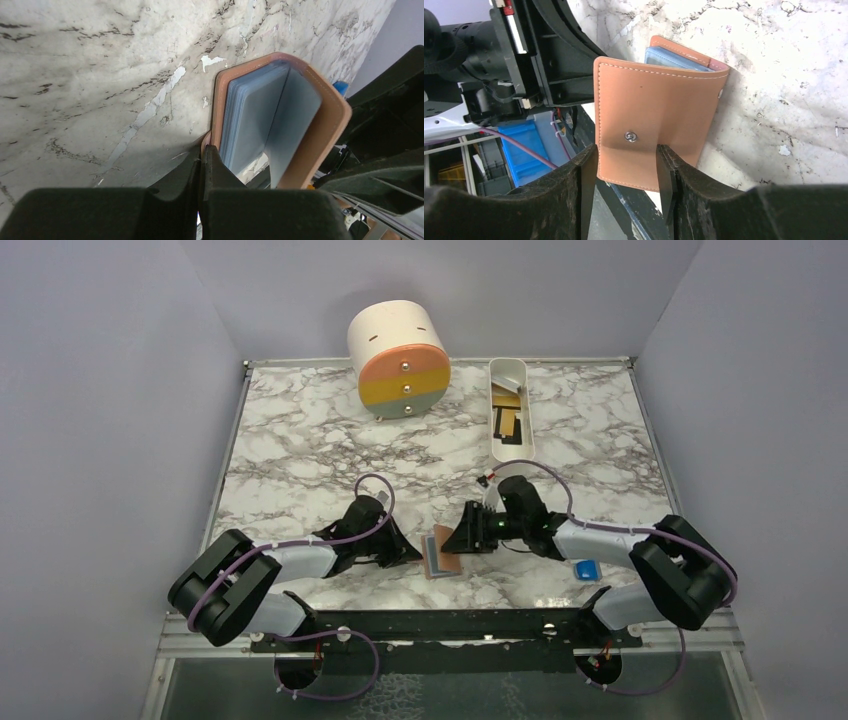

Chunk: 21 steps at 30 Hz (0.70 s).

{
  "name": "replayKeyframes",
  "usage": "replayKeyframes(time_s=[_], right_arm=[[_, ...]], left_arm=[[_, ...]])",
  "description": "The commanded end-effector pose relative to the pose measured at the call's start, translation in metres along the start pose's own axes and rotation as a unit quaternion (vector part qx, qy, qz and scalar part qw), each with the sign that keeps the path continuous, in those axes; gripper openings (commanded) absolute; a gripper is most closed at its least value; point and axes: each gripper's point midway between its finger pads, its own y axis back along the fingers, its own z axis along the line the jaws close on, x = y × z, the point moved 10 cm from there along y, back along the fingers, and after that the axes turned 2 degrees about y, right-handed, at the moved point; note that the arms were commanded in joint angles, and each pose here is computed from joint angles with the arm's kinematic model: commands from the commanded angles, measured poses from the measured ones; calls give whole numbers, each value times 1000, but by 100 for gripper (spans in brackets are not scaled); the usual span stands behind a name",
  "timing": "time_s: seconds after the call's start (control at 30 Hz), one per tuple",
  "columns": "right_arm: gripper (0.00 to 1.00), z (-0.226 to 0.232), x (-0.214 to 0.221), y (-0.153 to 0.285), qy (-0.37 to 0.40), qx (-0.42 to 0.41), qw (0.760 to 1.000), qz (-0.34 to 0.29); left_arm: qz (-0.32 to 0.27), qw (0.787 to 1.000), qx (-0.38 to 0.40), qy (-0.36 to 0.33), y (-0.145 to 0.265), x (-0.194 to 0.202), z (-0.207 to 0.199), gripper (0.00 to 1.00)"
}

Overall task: Put the credit cards into the card holder
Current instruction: Close the card holder at the center of the board.

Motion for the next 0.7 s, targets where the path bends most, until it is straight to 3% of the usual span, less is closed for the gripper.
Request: replayKeyframes(time_s=[0.0,0.1,0.33,0.5,0.67], right_arm=[[48,3,-4,-6,11,-26,1000,2],[47,1,-3,-8,15,-9,1000,-2],[31,-3,-4,-14,35,71,997,2],[29,2,-5,-22,67,142,988,15],[27,-2,-1,-31,92,211,973,37]], left_arm=[[-8,1000,-7,-4,-2,-1,-1,0],[-8,1000,-8,-4,-3,0,-1,0],[-5,1000,-2,-7,-3,-1,-4,0],[-3,1000,6,-9,-2,-1,-8,0],[1,1000,19,-13,0,-1,-14,7]])
